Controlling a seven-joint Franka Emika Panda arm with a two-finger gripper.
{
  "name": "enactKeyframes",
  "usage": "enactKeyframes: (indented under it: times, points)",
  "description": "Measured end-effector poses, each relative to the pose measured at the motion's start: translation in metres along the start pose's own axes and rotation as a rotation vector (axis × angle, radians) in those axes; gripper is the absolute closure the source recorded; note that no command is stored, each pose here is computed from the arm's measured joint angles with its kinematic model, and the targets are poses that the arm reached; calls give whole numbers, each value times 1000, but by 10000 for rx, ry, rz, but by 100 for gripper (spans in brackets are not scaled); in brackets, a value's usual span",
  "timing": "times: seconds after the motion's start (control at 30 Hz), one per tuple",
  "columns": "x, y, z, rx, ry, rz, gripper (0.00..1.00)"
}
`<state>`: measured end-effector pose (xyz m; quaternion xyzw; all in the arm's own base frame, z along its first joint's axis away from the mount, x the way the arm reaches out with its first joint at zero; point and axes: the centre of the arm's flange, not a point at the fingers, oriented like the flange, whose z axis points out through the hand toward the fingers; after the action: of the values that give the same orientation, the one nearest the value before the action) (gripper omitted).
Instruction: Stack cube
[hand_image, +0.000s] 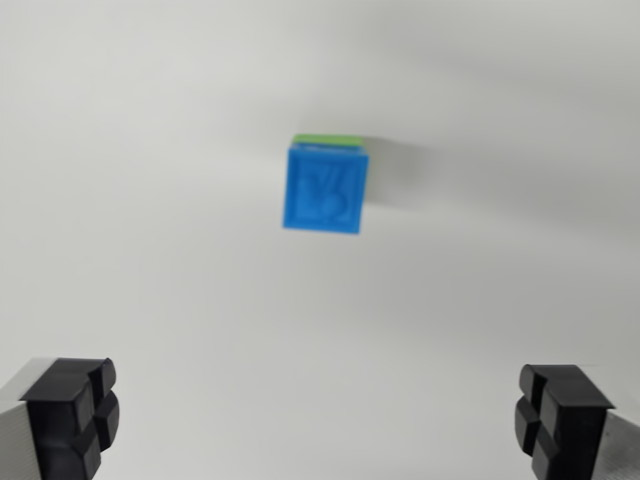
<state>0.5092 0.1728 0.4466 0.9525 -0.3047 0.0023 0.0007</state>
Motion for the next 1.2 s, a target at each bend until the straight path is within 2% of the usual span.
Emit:
enactKeyframes:
  times: [0.43,0.67,1.2]
  points:
    - [0,0,-20,6,6,-5,0]
    - [0,0,-20,-7,-4,-5,0]
    - [0,0,-20,-8,-5,-5,0]
